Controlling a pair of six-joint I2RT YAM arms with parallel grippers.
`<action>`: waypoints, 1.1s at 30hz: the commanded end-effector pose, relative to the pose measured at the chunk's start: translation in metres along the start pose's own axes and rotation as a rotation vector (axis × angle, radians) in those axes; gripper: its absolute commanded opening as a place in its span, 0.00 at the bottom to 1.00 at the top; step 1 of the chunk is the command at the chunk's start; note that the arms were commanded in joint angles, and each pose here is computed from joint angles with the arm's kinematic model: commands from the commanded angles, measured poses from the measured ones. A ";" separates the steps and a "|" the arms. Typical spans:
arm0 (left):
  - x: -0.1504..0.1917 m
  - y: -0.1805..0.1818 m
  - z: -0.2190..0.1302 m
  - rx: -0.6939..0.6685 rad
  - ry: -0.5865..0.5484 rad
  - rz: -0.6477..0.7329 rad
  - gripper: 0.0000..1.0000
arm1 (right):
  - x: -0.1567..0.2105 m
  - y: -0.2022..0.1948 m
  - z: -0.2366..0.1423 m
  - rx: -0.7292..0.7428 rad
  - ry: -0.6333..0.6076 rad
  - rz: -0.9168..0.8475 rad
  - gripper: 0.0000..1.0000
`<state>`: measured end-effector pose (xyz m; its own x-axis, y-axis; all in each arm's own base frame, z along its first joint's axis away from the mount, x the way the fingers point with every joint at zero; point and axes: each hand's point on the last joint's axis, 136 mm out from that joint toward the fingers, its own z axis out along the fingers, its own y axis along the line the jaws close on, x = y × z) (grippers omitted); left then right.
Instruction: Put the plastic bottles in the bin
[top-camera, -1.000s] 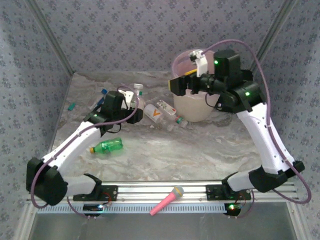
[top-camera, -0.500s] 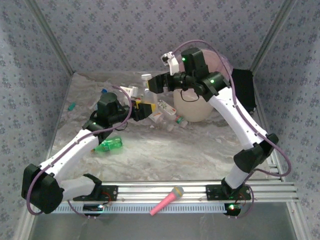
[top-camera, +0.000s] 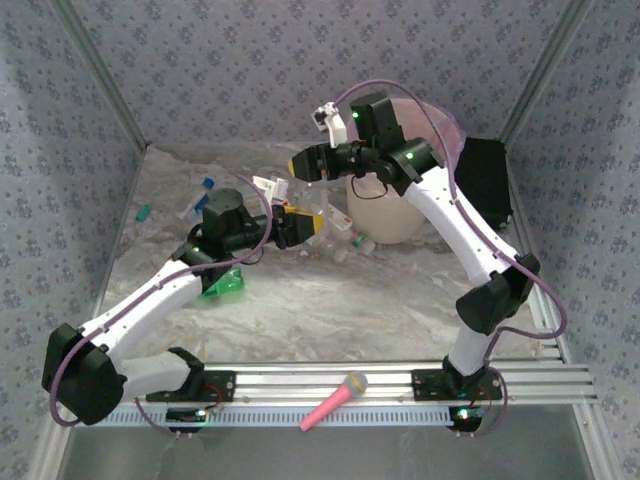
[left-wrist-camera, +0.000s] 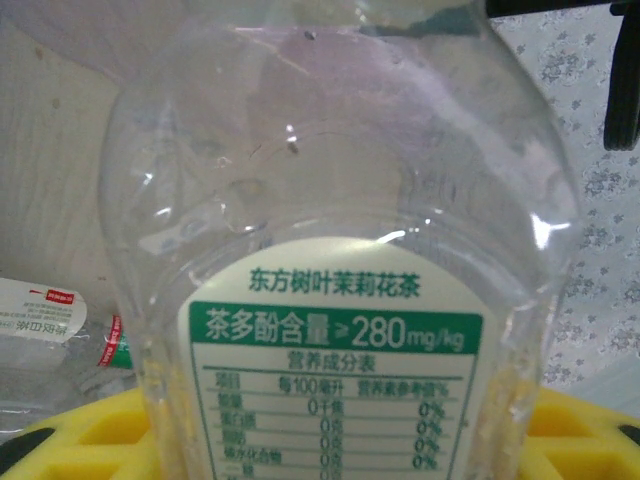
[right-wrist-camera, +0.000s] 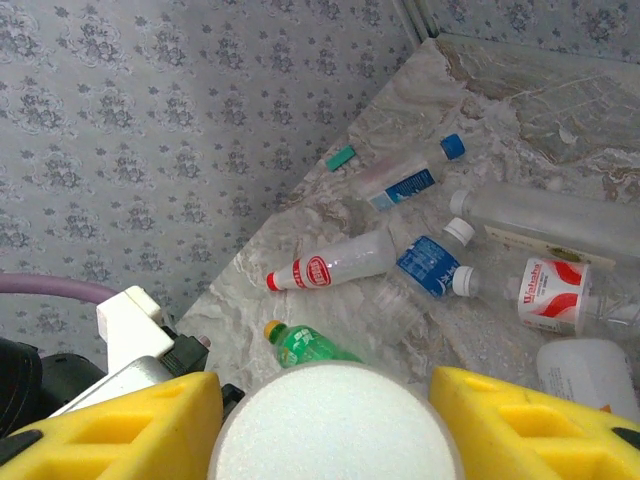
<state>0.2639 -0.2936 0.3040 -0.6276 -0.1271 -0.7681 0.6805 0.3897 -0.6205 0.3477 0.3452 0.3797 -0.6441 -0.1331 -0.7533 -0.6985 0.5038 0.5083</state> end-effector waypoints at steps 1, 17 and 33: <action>-0.018 -0.008 0.001 0.010 -0.047 0.026 0.16 | -0.001 0.007 -0.003 -0.017 -0.010 -0.006 0.55; -0.029 -0.002 0.000 -0.037 -0.081 -0.001 0.17 | 0.010 0.004 0.015 -0.036 0.042 0.007 0.34; 0.009 0.046 -0.034 -0.333 0.015 -0.161 1.00 | -0.077 0.000 -0.058 0.194 -0.210 -0.233 0.25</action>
<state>0.2778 -0.2692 0.2811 -0.6831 -0.1669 -0.7110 0.5279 0.5599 -0.6386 0.3705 0.3318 0.4319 -0.4801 -0.1119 -0.8700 -0.7492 0.5683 0.3403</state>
